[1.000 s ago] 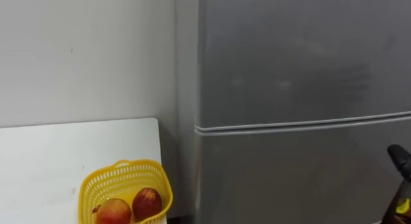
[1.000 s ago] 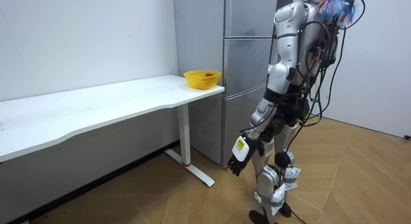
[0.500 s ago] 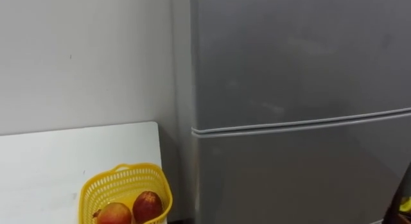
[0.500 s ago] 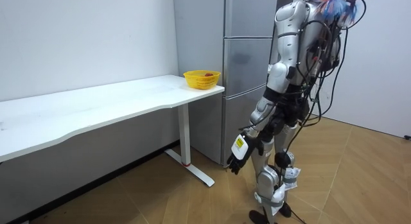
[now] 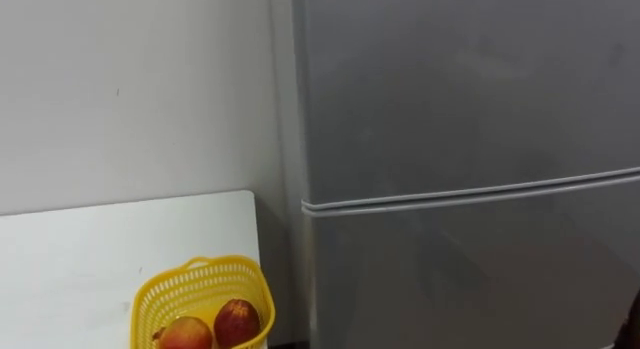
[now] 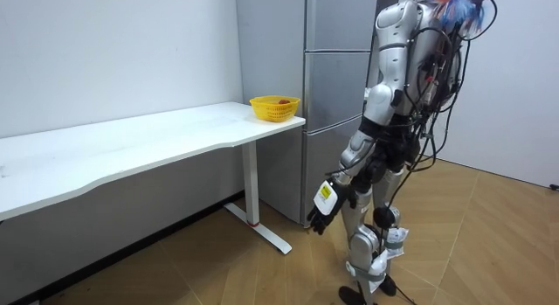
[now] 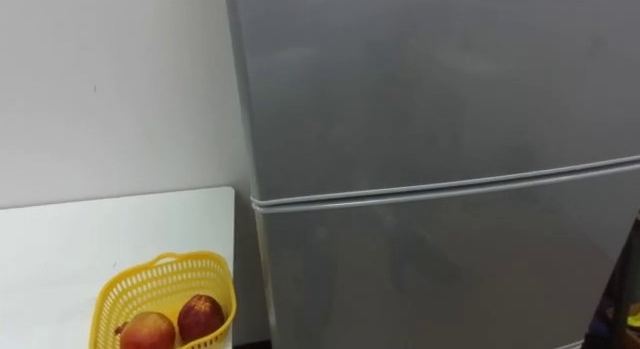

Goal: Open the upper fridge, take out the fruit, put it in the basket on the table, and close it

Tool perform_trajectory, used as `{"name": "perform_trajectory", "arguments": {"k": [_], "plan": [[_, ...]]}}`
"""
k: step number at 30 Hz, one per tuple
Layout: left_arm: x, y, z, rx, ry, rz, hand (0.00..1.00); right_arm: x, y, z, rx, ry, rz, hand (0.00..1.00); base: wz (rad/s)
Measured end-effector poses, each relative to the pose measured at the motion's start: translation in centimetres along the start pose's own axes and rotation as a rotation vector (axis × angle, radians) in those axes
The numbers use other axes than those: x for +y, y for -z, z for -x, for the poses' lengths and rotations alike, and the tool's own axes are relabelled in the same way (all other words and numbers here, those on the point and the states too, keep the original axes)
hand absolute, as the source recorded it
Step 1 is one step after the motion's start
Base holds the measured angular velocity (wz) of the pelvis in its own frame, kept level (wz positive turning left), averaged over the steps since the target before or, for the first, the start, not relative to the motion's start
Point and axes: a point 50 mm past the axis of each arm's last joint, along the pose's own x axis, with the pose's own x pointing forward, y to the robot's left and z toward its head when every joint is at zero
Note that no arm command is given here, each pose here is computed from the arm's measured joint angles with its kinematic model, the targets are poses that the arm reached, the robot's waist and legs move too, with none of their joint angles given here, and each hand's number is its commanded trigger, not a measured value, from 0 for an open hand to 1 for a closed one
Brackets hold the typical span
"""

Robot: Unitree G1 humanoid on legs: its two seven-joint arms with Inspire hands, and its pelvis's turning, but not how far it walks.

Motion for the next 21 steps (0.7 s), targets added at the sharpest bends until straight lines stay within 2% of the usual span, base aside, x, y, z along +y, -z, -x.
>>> {"name": "perform_trajectory", "arguments": {"k": [10,14,21], "plan": [[0.3,0.5,0.0,0.030,0.016,0.003,0.00,-0.4,3.5,-0.1,0.199,-0.074,0.042,0.00,0.00],[-0.1,0.9,0.1,0.059,0.033,0.019,0.00,-1.2,5.9,0.6,0.325,-0.111,0.072,0.00,0.00],[-0.3,1.0,0.1,0.085,0.053,0.038,0.00,-1.2,7.7,1.3,0.457,-0.186,0.085,0.00,0.05]]}}
